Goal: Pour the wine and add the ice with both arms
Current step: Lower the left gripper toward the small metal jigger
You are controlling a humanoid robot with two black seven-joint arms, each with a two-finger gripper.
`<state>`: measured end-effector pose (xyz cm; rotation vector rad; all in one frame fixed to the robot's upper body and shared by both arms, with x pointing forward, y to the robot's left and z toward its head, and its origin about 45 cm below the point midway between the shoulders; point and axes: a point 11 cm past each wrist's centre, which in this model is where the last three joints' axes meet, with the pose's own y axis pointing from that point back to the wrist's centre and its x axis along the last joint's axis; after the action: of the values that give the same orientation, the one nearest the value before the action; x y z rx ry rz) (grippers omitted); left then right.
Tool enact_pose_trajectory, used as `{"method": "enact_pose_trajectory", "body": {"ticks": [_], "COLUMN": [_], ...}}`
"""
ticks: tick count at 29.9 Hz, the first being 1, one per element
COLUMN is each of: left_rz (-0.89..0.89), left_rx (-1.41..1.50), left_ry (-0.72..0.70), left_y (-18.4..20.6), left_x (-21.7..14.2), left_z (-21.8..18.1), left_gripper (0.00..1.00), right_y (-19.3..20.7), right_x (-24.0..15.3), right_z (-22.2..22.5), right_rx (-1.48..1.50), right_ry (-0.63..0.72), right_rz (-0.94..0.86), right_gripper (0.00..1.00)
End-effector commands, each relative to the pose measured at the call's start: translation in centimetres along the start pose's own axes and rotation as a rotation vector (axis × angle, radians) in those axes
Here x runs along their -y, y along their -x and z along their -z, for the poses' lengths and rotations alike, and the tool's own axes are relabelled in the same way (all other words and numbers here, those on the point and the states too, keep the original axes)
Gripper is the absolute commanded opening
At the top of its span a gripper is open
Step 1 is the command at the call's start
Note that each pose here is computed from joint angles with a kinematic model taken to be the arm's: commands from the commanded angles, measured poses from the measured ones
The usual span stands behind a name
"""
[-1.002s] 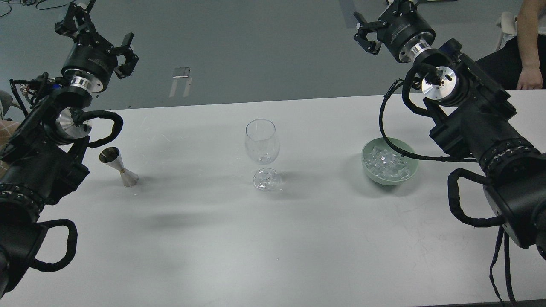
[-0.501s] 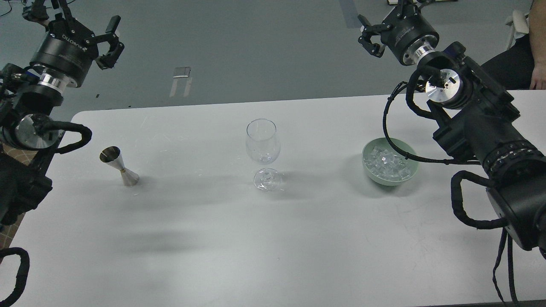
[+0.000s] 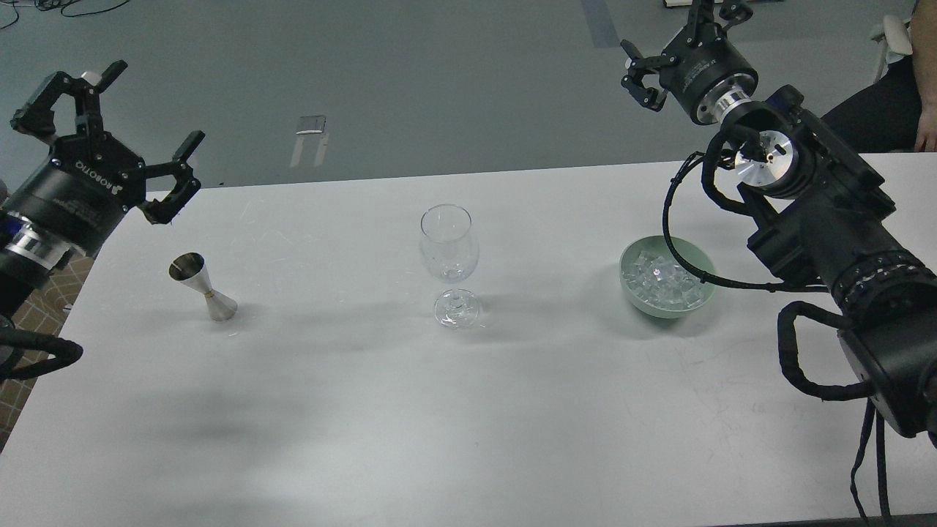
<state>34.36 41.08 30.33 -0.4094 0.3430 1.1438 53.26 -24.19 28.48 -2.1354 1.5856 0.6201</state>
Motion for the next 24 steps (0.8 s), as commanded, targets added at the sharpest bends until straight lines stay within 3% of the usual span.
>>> {"method": "enact_pose_trajectory", "body": {"ticks": [1,9,15,24], "left_rz": [-0.106,-0.202,-0.243,-0.359], "left_rx": [-0.155,-0.295,-0.365,-0.547], "left_ry": [0.036,0.034,-0.084,-0.107], "left_y": [-2.0,-3.4,-3.5,-3.7], "left_x": [-2.8,-5.6,-7.8,-11.8], "left_z": [1.5,4.4,8.2,13.3], "left_gripper": [0.96,0.98,0.97,0.93], "right_y": [-0.1,-0.3,-0.3,-1.3], "right_x": [-0.1,-0.2,-0.1,-0.8], "right_z": [-0.2,-0.4,-0.3,-1.3], "right_rx": [0.002,0.002,0.000,0.006], "right_ry": [0.002,0.005,0.004,0.020], "right_rz": [-0.003,-0.007,-0.007,-0.028], "right_gripper": [1.00,1.00,1.00,1.00]}}
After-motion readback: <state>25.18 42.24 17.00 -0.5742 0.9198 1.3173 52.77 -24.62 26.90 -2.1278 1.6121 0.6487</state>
